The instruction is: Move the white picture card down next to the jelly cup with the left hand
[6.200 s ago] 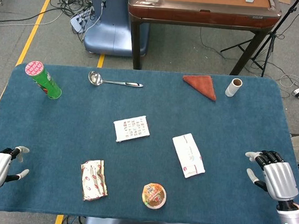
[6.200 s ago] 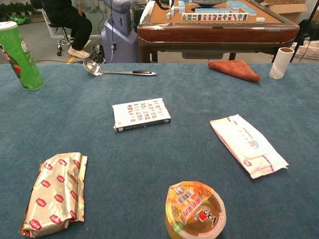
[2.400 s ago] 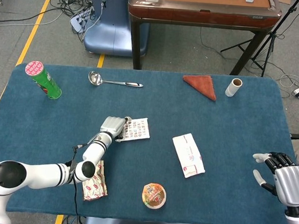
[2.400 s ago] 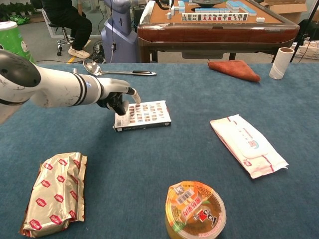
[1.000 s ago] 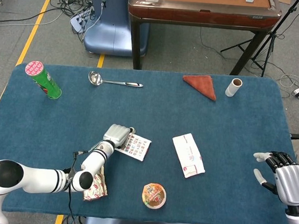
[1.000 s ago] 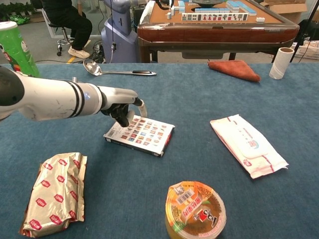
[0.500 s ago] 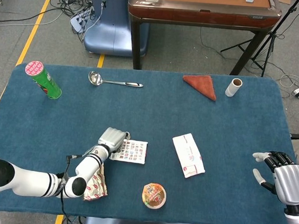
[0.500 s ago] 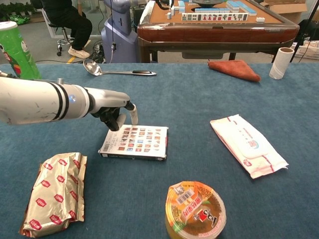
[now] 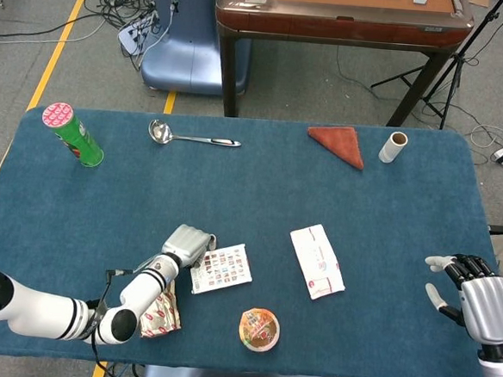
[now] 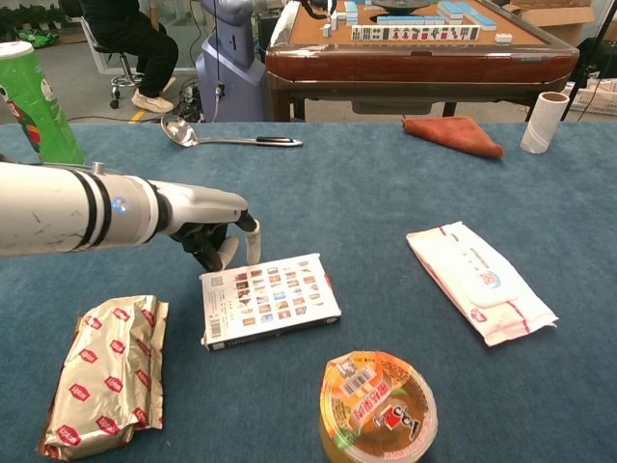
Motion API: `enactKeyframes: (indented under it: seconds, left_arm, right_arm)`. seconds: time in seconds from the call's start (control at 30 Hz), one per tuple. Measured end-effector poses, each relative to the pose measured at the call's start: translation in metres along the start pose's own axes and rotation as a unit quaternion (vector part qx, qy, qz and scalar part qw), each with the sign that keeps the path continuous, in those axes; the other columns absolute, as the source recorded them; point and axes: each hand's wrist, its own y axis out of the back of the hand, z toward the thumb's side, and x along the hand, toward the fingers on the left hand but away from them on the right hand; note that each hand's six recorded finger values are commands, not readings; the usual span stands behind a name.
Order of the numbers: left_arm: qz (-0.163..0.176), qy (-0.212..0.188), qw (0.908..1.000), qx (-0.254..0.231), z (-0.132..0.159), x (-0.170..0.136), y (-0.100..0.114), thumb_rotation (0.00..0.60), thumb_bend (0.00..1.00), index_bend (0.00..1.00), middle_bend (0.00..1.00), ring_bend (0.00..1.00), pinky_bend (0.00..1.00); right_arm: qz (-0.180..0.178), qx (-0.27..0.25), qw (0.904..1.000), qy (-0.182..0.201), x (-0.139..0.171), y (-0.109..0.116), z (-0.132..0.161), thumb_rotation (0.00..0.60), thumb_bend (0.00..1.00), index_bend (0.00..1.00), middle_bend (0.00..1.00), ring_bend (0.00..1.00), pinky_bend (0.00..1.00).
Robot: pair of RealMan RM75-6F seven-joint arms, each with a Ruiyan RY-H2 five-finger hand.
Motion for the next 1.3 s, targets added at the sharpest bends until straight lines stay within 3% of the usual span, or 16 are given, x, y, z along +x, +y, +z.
enactKeyframes:
  seconds: [0.4, 0.7, 0.93, 1.3]
  left_arm:
    - [0.002, -0.045, 0.9989, 0.012, 0.025, -0.017, -0.004, 0.600, 0.84, 0.43, 1.00, 0.97, 1.00]
    - [0.023, -0.024, 0.9994, -0.001, 0.015, -0.006, 0.004, 0.600, 0.84, 0.36, 1.00, 0.97, 1.00]
    - [0.004, -0.002, 1.0000, 0.005, 0.002, 0.001, -0.006, 0.600, 0.84, 0.35, 1.00, 0.97, 1.00]
    - [-0.006, -0.038, 0.9992, 0.007, 0.021, -0.010, -0.011, 0.600, 0.84, 0.39, 1.00, 0.98, 1.00]
  right_arm:
    - [-0.002, 0.000, 1.0000, 0.000, 0.000, 0.001, 0.000, 0.600, 0.27, 0.39, 0.48, 0.36, 0.37]
    - [-0.003, -0.001, 1.0000, -0.001, 0.000, 0.002, -0.001, 0.600, 0.27, 0.39, 0.48, 0.36, 0.37]
    - [-0.003, 0.000, 1.0000, -0.002, 0.000, 0.002, -0.001, 0.600, 0.27, 0.40, 0.48, 0.36, 0.37]
    - [-0.003, -0.001, 1.0000, -0.004, -0.001, 0.003, -0.003, 0.600, 0.28, 0.40, 0.48, 0.36, 0.37]
